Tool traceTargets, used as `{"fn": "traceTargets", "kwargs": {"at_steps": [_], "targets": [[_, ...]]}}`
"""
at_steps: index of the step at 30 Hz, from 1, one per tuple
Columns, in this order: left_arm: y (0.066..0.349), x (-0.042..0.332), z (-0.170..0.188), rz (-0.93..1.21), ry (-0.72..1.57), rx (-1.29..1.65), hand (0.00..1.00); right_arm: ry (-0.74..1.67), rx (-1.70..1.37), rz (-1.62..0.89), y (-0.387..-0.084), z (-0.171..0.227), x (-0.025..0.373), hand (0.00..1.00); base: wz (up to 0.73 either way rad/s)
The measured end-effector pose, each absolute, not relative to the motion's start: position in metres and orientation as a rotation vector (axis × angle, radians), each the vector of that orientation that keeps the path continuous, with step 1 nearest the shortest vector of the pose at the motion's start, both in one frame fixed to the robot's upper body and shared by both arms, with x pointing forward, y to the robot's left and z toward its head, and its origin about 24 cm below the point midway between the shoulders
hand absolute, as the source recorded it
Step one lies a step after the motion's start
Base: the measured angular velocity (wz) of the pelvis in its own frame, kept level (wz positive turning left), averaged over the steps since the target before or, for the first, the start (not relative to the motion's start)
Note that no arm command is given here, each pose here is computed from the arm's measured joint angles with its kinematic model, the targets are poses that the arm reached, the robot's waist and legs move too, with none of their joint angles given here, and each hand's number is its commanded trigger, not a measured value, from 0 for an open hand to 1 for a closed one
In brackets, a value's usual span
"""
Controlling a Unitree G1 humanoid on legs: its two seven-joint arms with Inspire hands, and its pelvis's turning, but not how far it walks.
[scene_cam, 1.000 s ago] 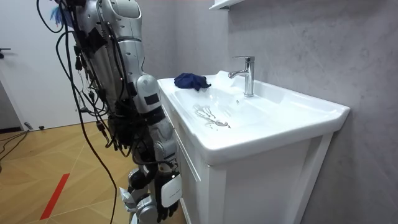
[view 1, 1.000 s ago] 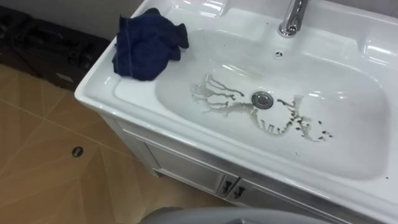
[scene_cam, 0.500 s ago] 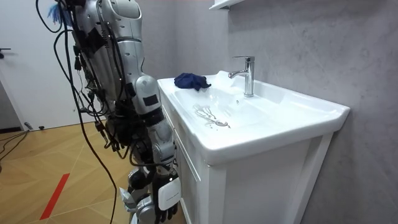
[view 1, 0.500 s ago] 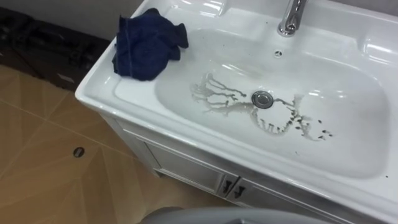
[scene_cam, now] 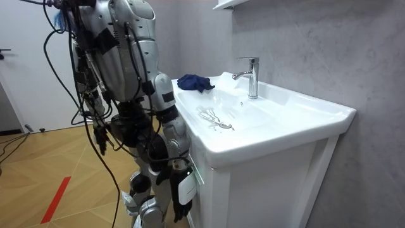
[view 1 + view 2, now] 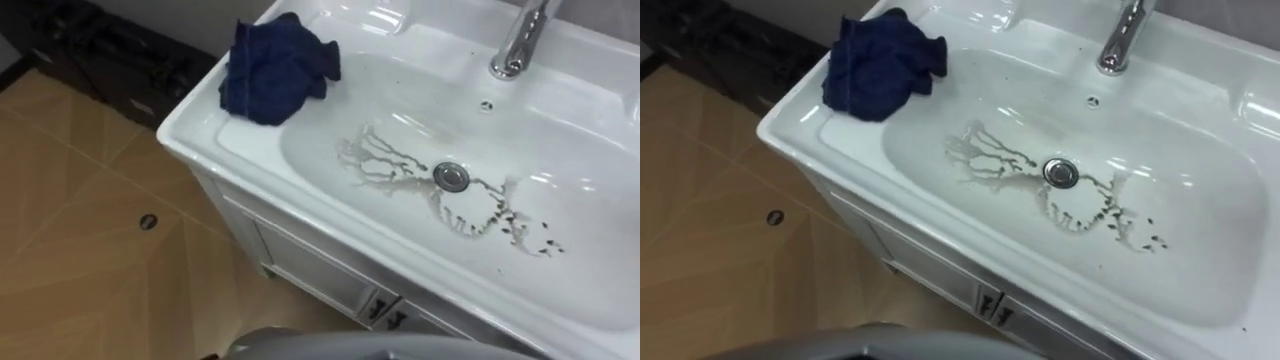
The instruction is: Wipe basin
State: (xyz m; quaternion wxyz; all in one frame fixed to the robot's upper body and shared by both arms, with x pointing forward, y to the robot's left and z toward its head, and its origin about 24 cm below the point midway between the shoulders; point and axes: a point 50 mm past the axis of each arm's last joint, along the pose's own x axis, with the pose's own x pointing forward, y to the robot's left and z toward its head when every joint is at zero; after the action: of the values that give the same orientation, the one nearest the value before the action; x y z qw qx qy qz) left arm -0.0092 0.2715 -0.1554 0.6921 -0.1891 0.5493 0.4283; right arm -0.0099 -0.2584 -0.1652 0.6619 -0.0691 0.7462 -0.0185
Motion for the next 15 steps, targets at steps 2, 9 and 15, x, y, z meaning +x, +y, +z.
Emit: {"fn": "traceTargets", "kwargs": {"at_steps": [2,9,15], "targets": [[0.294,0.014,-0.140,1.050,1.075,-0.378,0.00,1.684,-0.203,-0.014,-0.261,-0.165,-0.011,0.00,0.04],[0.356,0.087,-0.055,1.262,0.505,-0.212,0.00,1.659,-0.186,-0.054,-0.264,-0.164,-0.014,0.00,0.04],[0.379,0.125,0.037,1.358,0.074,0.067,0.00,1.640,-0.182,-0.072,-0.268,-0.162,-0.017,0.00,0.10]]}}
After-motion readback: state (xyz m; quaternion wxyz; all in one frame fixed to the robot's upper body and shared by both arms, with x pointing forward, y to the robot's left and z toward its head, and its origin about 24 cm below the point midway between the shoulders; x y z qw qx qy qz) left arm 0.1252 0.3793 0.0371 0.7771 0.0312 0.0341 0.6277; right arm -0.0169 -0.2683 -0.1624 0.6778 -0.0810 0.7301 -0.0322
